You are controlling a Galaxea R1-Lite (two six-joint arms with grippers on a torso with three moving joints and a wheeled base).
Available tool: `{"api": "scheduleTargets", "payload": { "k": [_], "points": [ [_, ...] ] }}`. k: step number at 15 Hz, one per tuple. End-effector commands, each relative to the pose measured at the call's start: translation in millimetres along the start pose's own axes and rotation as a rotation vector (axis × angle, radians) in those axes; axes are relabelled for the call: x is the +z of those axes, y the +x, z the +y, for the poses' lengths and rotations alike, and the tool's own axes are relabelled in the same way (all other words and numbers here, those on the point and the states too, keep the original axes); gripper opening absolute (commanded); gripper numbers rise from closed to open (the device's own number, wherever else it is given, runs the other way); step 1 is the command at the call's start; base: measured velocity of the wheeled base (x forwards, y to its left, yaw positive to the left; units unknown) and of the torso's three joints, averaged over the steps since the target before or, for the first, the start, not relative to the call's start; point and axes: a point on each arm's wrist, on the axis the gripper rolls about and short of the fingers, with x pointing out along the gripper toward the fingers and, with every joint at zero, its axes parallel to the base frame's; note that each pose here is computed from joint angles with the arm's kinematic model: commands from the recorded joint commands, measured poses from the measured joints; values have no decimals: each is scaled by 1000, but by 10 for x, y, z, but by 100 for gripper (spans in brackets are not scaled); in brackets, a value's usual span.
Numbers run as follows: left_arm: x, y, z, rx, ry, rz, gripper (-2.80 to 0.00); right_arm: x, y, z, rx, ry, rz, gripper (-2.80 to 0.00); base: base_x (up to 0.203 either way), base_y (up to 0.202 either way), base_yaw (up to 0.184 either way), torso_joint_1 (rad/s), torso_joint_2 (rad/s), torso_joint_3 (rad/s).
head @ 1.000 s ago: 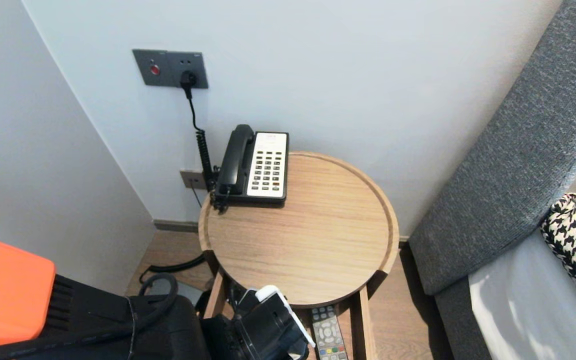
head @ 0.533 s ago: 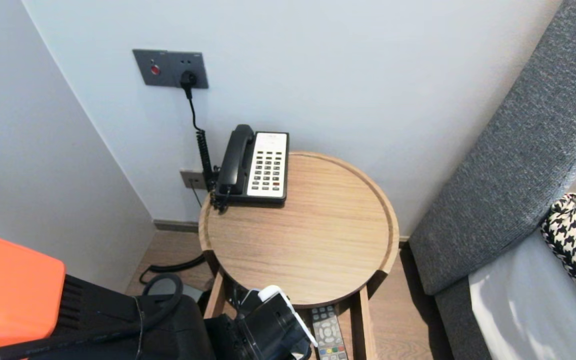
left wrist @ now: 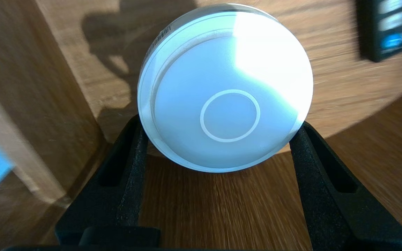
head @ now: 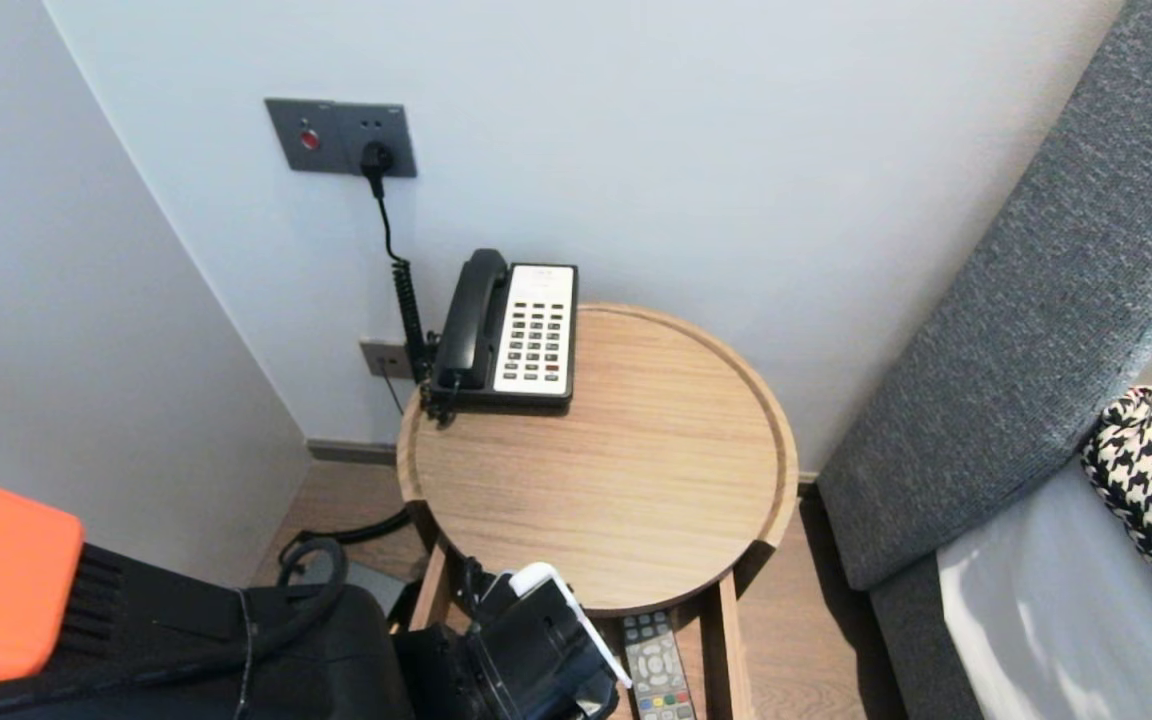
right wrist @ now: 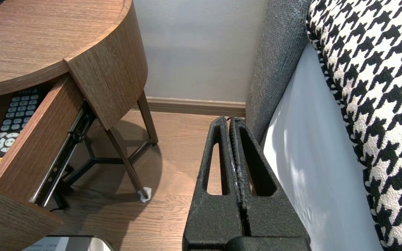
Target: Take the remote control out of the drawer one by one and place them on the table
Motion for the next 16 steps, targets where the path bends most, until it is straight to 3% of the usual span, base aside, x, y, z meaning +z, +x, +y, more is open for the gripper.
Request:
{"api": "scheduleTargets", "payload": {
  "k": [1,12,16],
  "points": [
    [39,-177,22,-32,-10,-47,-280,-29,9,0,0,-1,11,-280,0,0,0,0,0,0],
    [-3,-859,218,-115,15,-155,-280,-29,9,0,0,-1,12,-280,0,0,0,0,0,0],
    [175,-1201,273,-142,-2,-225,-280,-31,9,0,0,0,13,-280,0,0,0,0,0,0]
  ]
}}
